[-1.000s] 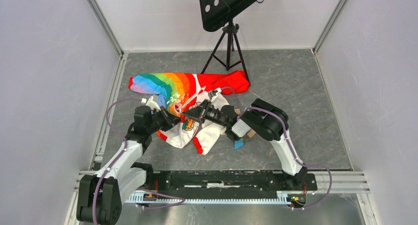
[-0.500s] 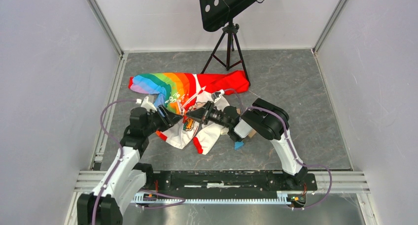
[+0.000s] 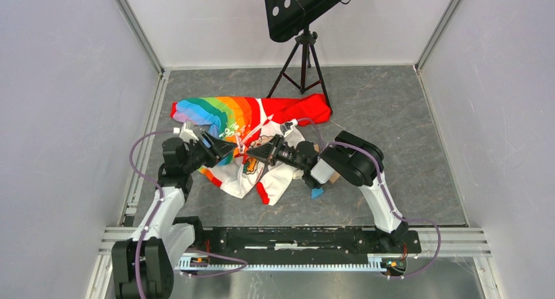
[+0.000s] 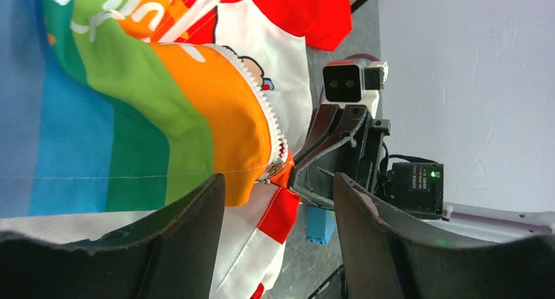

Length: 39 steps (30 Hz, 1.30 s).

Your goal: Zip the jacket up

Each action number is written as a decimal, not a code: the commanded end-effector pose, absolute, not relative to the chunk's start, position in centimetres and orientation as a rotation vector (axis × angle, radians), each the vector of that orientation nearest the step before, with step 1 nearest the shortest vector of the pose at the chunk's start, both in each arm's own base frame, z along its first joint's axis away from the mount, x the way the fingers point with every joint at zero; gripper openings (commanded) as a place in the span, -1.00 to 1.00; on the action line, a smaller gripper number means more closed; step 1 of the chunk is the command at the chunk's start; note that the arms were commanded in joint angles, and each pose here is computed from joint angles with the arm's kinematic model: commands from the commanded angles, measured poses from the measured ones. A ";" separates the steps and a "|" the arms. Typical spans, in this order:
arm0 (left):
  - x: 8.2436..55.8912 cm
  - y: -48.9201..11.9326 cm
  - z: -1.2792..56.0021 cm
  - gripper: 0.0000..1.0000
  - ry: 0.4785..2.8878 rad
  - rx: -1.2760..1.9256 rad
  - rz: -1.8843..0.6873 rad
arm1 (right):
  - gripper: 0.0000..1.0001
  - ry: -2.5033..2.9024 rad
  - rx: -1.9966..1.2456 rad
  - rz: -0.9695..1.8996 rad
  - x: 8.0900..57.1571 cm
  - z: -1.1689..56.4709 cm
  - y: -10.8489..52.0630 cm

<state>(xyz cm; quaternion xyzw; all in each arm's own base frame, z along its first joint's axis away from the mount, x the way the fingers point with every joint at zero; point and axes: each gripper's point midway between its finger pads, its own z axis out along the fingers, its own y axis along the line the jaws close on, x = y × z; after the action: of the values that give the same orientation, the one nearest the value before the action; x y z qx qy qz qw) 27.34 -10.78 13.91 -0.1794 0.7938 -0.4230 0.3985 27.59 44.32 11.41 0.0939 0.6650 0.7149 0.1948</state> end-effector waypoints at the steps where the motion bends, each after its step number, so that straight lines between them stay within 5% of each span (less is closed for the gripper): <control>1: 27.6 -12.3 16.2 0.32 1.923 -0.339 -1.214 | -0.99 1.243 -0.002 2.220 25.3 23.7 41.6; 21: 28.0 -12.3 12.6 0.04 1.974 -0.391 -1.213 | -0.99 1.243 0.000 2.232 25.1 23.7 41.8; 30: 27.8 -12.4 12.0 -0.37 1.973 -0.417 -1.230 | -0.99 1.240 0.005 2.235 25.2 23.8 41.9; 37: 27.6 -12.5 11.7 -0.95 2.015 -0.432 -1.240 | -0.99 1.238 0.011 2.239 25.3 23.8 42.0; 39: 27.4 -12.3 10.9 -0.95 2.084 -0.452 -1.212 | -0.99 1.234 0.015 2.238 25.4 23.9 41.9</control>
<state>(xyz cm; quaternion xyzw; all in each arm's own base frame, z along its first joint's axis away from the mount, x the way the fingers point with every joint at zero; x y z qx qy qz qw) 27.53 -12.15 10.90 -0.1767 0.7854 -0.4701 0.3617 27.68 44.59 11.89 0.0923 0.6602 0.7194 0.1953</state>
